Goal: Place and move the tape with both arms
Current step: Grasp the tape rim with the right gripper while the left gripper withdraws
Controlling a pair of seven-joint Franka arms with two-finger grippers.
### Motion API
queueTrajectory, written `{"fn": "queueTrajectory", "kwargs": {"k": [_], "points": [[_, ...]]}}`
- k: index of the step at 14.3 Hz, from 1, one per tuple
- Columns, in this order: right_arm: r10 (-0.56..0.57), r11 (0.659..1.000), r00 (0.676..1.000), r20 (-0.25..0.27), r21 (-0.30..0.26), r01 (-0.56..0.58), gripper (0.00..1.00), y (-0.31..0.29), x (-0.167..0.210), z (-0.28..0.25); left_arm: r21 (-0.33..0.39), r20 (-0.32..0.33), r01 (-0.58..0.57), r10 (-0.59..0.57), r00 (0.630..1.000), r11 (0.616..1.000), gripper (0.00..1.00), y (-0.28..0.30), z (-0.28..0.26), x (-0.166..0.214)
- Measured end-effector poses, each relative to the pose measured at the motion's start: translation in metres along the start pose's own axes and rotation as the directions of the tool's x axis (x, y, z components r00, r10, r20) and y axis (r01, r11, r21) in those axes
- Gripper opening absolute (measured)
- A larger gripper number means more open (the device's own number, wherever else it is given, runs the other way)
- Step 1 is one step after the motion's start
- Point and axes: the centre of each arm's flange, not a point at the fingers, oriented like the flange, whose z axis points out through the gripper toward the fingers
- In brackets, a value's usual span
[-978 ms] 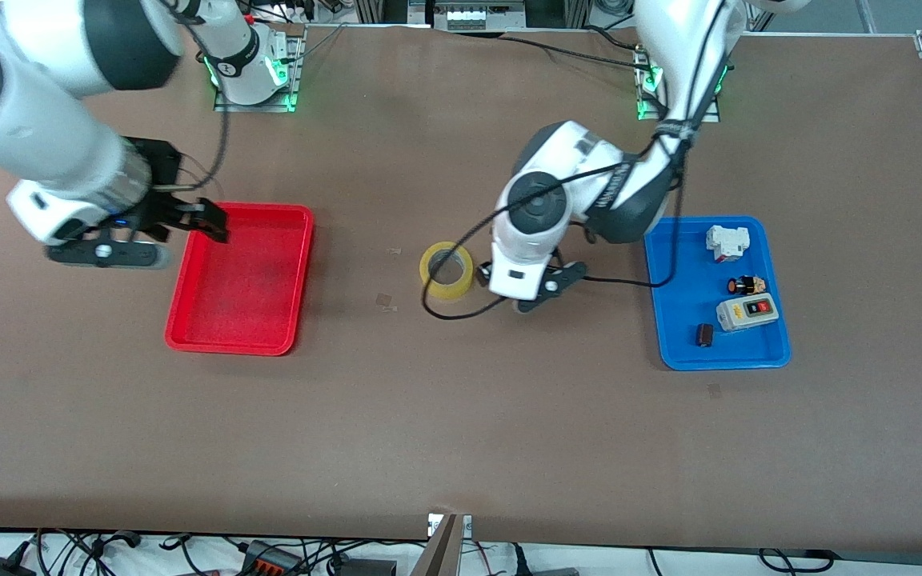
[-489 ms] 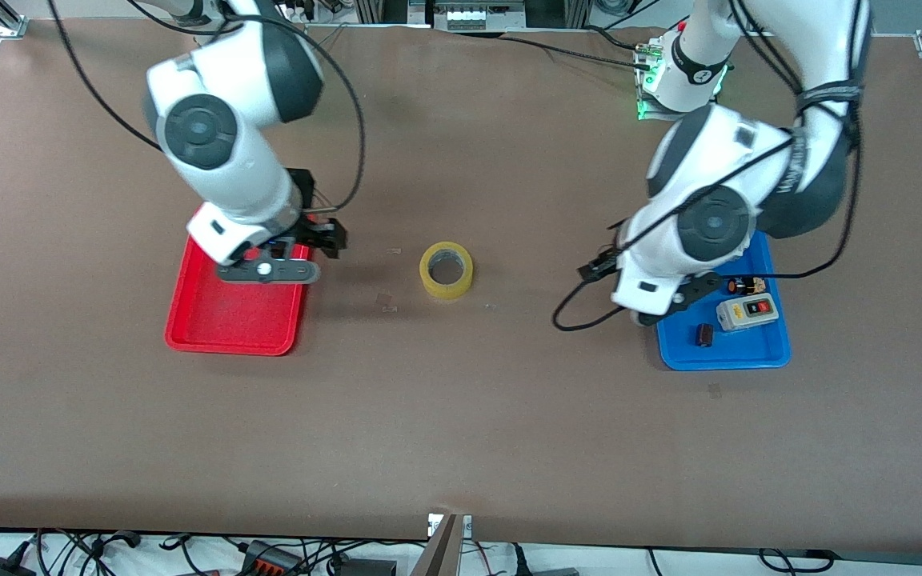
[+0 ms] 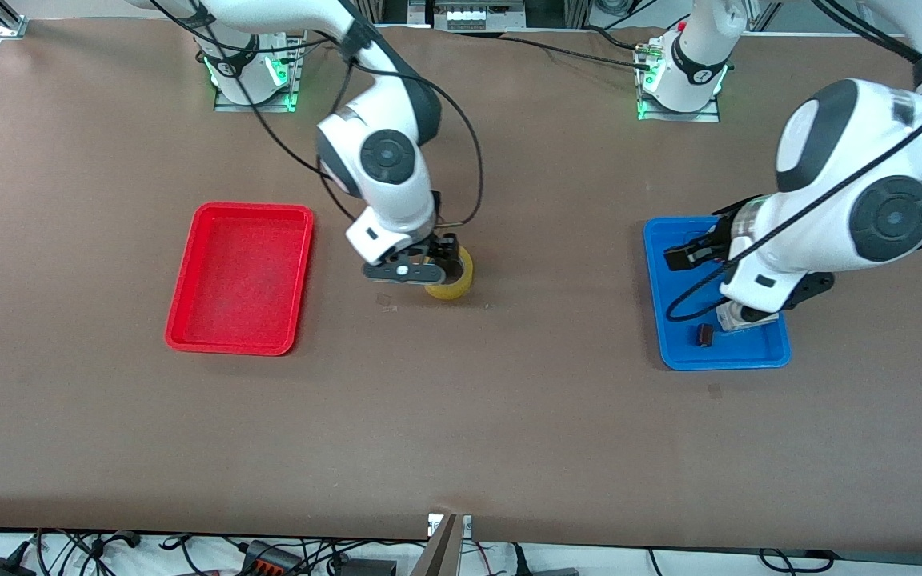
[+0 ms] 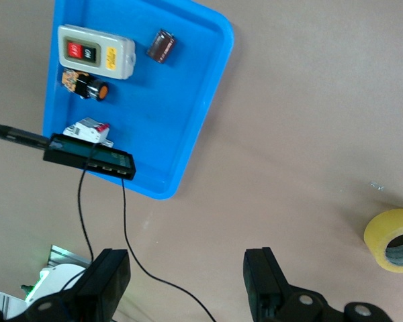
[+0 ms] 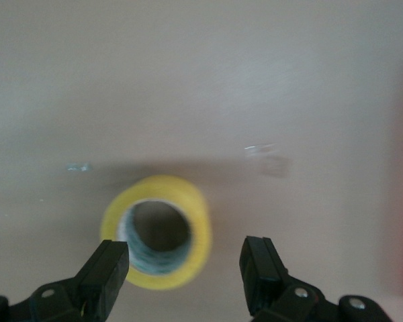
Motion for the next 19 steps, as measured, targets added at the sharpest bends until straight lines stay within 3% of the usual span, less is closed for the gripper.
{"fn": "queueTrajectory", "kwargs": {"k": [3, 6, 9, 13, 16, 18, 19], "points": [[0.013, 1.0, 1.0, 0.003, 0.002, -0.013, 0.98, -0.033, -0.012, 0.035, -0.018, 0.002, -0.047, 0.047, 0.999, 0.999, 1.0, -0.032, -0.017, 0.01], [0.009, 1.0, 1.0, 0.008, -0.003, -0.009, 0.97, -0.049, -0.02, 0.057, -0.042, -0.017, -0.183, 0.182, 0.983, 0.982, 1.0, -0.078, -0.049, 0.007], [-0.007, 1.0, 1.0, -0.012, 0.01, 0.007, 0.96, -0.06, -0.028, 0.081, -0.048, -0.055, -0.298, 0.295, 0.954, 0.953, 1.0, -0.114, -0.076, -0.008], [-0.028, 1.0, 0.999, -0.035, 0.0, 0.028, 0.86, -0.064, -0.024, 0.1, -0.002, -0.159, -0.438, 0.432, 0.888, 0.899, 1.0, -0.131, -0.104, -0.04], [-0.042, 0.999, 0.998, -0.047, -0.013, 0.042, 0.42, -0.063, -0.024, 0.102, -0.002, -0.241, -0.453, 0.439, 0.865, 0.891, 1.0, -0.133, -0.115, -0.048], [-0.045, 0.999, 0.998, -0.049, -0.014, 0.044, 0.37, -0.063, -0.024, 0.102, -0.003, -0.269, -0.454, 0.436, 0.859, 0.891, 1.0, -0.133, -0.114, -0.044], [-0.043, 0.999, 0.998, -0.049, -0.015, 0.043, 0.22, -0.064, -0.024, 0.102, -0.004, -0.307, -0.454, 0.431, 0.848, 0.891, 1.0, -0.132, -0.117, -0.041]]}}
